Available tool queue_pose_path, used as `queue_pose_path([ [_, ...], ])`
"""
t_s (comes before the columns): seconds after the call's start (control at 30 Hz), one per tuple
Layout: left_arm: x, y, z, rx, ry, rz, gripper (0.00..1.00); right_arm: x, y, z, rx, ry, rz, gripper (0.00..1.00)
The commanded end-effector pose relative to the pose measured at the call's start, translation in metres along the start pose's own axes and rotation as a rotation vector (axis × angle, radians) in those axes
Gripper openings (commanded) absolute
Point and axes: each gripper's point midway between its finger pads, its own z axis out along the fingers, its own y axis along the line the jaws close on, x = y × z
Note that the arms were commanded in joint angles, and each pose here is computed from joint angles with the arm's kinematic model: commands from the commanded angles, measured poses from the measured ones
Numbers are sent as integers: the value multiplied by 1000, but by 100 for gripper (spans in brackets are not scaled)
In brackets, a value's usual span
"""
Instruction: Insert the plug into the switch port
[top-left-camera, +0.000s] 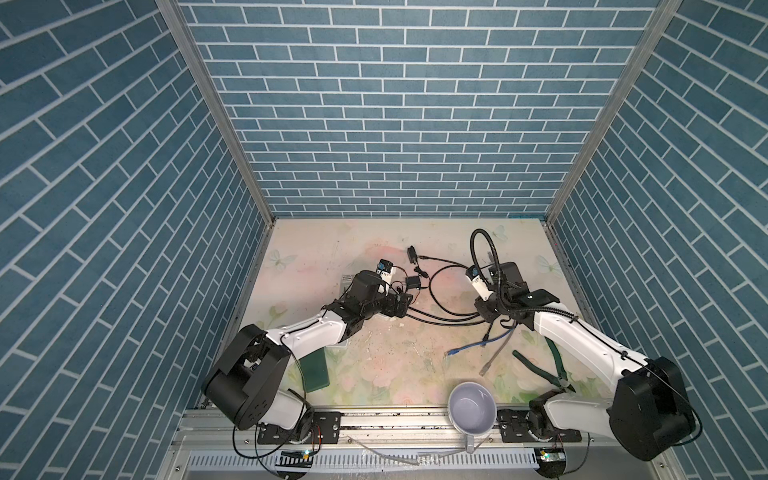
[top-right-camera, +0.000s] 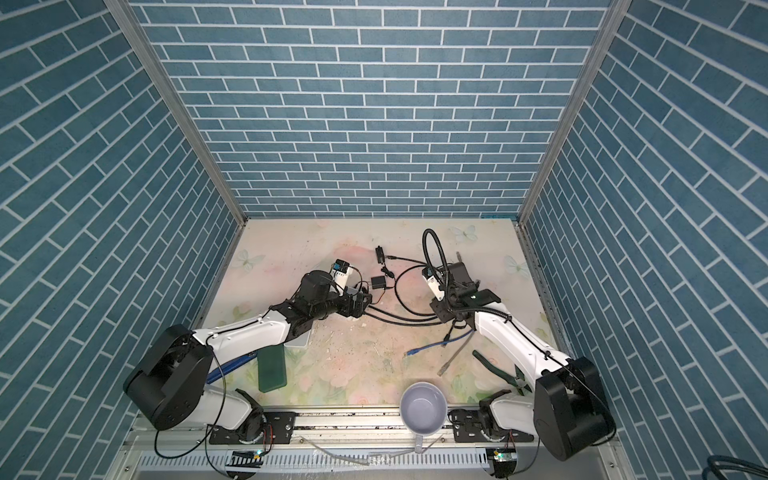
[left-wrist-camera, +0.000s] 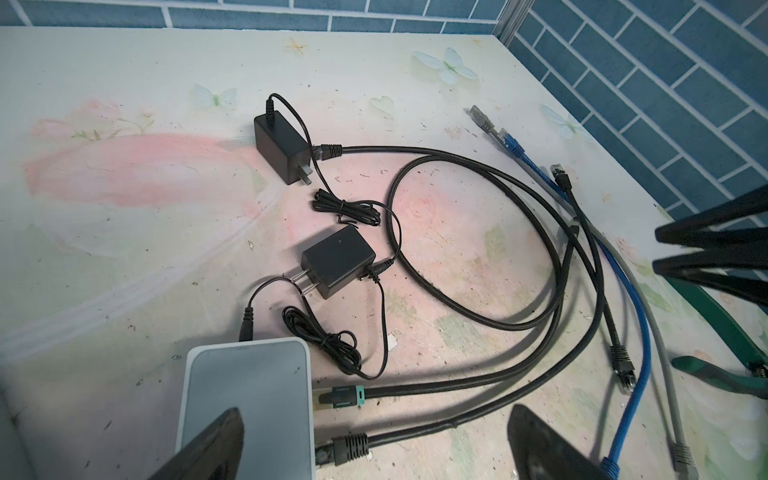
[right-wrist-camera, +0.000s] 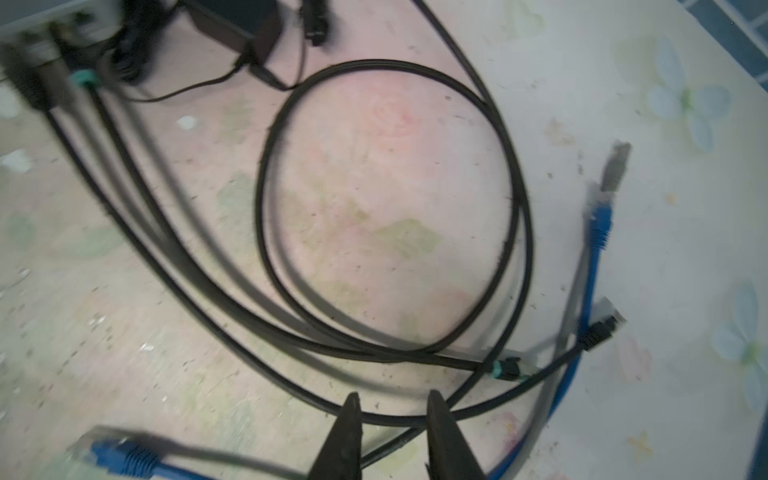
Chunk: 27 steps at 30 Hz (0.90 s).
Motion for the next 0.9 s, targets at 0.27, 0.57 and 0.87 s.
queue_pose_path([
  [0.27, 9, 5, -5, -21, -3, 33, 100, 52, 73, 8, -388, 78, -331, 31],
  [0.57, 11, 9, -5, -43, -3, 68, 100, 79, 88, 14, -436, 127, -450, 32],
  [0.87, 15, 11, 1, -45, 7, 107, 100, 91, 95, 15, -435, 144, -540, 33],
])
